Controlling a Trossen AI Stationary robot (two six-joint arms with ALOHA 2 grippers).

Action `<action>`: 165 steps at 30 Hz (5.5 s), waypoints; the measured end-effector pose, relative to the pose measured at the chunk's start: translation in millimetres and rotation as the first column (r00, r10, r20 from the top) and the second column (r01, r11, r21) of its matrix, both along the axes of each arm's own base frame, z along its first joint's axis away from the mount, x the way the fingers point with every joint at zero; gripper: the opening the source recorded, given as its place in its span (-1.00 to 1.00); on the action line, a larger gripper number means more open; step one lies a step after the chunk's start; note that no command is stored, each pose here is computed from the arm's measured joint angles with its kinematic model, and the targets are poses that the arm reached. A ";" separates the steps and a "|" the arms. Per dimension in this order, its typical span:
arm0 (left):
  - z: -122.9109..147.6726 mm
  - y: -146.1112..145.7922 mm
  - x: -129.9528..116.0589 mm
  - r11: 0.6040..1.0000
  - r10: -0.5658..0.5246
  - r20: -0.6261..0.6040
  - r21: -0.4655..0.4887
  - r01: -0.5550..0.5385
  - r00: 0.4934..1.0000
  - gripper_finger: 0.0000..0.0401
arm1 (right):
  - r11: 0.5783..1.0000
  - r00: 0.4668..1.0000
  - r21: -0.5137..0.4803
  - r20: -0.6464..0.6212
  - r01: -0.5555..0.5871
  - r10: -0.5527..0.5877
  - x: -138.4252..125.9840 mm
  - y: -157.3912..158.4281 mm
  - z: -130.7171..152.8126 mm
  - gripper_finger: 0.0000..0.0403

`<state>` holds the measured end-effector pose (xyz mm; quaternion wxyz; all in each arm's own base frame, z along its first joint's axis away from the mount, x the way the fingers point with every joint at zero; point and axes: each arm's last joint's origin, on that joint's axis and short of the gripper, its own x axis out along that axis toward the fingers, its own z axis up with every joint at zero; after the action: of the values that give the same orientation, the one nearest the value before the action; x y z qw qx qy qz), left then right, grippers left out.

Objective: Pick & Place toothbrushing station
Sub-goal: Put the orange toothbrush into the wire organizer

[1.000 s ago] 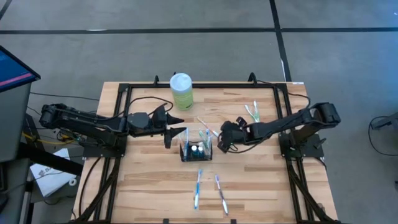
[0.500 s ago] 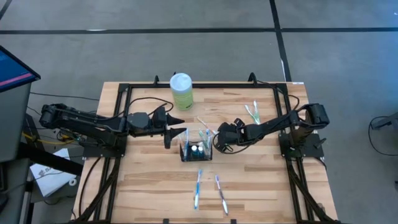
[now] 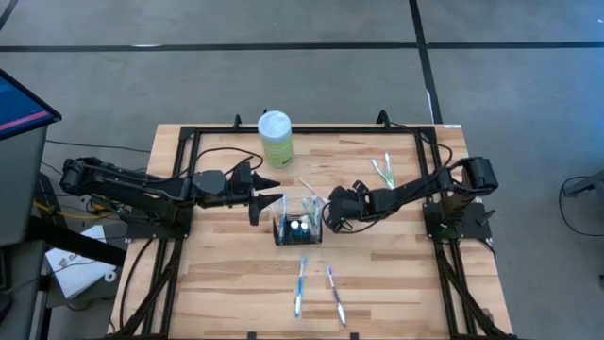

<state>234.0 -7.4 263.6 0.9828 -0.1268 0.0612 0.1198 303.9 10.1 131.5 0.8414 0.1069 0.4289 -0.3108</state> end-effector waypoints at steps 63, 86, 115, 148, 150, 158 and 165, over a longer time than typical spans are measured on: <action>10.8 0.3 1.1 1.000 0.003 0.112 0.004 -0.004 0.994 -0.10 | 0.982 0.976 -0.185 0.218 0.046 -0.004 -30.8 11.9 82.3 -1.00; 17.6 -2.0 20.8 0.999 -0.035 0.341 0.048 0.020 0.939 -0.10 | 0.916 0.722 -0.363 0.587 -0.170 0.366 -38.9 70.8 158.1 -1.00; 18.9 -3.5 32.0 0.997 -0.061 0.512 0.072 0.028 0.857 -0.27 | 0.903 0.664 -0.368 0.621 -0.222 0.416 -19.1 78.0 146.8 -1.00; 32.4 -11.4 8.1 0.984 -0.168 0.377 0.126 0.129 0.911 -0.97 | 0.892 0.736 -0.386 0.529 -0.235 0.422 -22.0 76.2 137.6 -0.73; 36.4 -13.5 -0.4 0.982 -0.180 0.353 0.121 0.146 0.918 -0.97 | 0.887 0.739 -0.395 0.519 -0.239 0.430 -22.1 76.1 137.4 -0.70; 42.9 -20.6 -26.4 0.975 -0.223 0.268 0.081 0.209 0.937 -0.98 | 0.881 0.740 -0.405 0.510 -0.243 0.439 -22.1 76.1 137.5 -0.69; 25.2 -24.0 -23.1 0.973 -0.231 0.120 0.001 0.233 0.966 -0.97 | 0.879 0.752 -0.408 0.491 -0.246 0.439 -23.6 75.2 136.6 -0.69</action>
<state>211.0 -31.5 288.8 0.9911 -0.1320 0.0177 -0.0041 280.3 85.3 268.1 0.9790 -0.0240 0.1139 -0.1674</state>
